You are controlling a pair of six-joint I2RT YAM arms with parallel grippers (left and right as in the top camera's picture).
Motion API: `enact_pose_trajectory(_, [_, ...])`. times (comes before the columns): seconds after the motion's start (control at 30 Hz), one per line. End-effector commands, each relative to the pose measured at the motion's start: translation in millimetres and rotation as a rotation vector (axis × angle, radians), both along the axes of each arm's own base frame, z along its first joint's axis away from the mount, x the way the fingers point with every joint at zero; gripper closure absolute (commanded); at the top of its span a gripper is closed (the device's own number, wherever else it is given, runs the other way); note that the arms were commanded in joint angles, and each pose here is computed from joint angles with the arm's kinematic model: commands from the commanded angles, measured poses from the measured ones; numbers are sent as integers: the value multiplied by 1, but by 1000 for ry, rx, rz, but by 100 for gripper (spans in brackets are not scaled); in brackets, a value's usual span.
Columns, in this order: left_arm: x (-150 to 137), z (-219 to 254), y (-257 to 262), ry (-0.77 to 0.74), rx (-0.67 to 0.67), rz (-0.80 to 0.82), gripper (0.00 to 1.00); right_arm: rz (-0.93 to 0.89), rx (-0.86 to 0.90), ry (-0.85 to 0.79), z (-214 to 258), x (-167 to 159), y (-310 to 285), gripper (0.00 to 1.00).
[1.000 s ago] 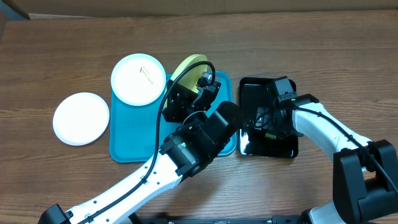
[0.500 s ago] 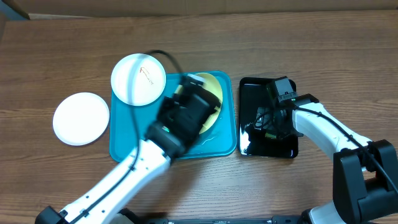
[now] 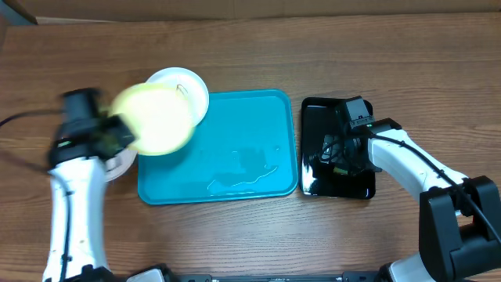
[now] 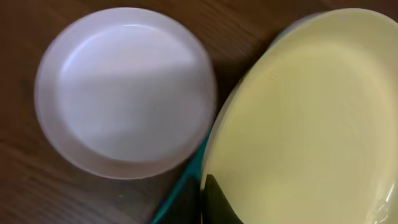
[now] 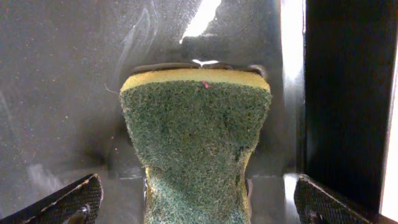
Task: Clean dirty plates on tray and stack at the side
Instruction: 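Lower the yellow plate onto the white plate left of tray, release, then move left gripper to the remaining white plate and grip its rim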
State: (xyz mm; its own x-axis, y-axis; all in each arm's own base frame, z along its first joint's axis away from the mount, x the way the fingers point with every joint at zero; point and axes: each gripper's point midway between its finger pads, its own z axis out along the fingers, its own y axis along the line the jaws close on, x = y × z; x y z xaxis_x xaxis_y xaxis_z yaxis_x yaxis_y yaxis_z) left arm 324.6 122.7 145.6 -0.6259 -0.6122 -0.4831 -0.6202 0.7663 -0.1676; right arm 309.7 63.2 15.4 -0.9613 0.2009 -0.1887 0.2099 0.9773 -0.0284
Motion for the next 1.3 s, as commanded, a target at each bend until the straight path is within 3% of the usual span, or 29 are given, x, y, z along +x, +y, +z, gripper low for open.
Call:
enact_pose_trajectory(0.0, [-17,9,40,-62,-79,151,96,-7,-5,-5,0,1,-2,0])
enact_pose_trajectory(0.2, [-54,-11,92,-38,-96,353,96,-7,-5,-6,0,1,-3,0])
enact_pose_trajectory(0.7, [-63,-92,109,173,-138,410,96,-7,-5,-5,0,1,-2,0])
enact_pose_trajectory(0.73, [-62,-94,110,174,-138,408,94,-7,-5,-6,0,1,-3,0])
enact_pose_trajectory(0.77, [-61,-95,111,173,-137,405,81,-7,-5,-6,0,1,-3,0])
enact_pose_trajectory(0.83, [-58,-94,112,156,-136,402,39,-7,-5,-6,0,1,-3,0])
enact_pose_trajectory(0.87, [-55,-92,112,146,-139,399,23,-7,-5,-6,0,1,-3,0])
enact_pose_trajectory(0.9, [-53,-89,112,137,-145,391,9,-7,-5,-5,0,1,-2,0])
enact_pose_trajectory(0.93, [-48,-85,111,123,-152,372,3,-7,-5,-6,0,1,-3,0])
enact_pose_trajectory(1.13, [3,-32,80,-70,-292,110,4,-7,-5,-5,0,1,-2,0])
enact_pose_trajectory(1.23, [29,-5,59,-149,-323,-25,12,-7,-5,-5,0,1,-2,0])
enact_pose_trajectory(1.27, [35,0,53,-155,-323,-51,20,-7,-5,-6,0,1,-3,0])
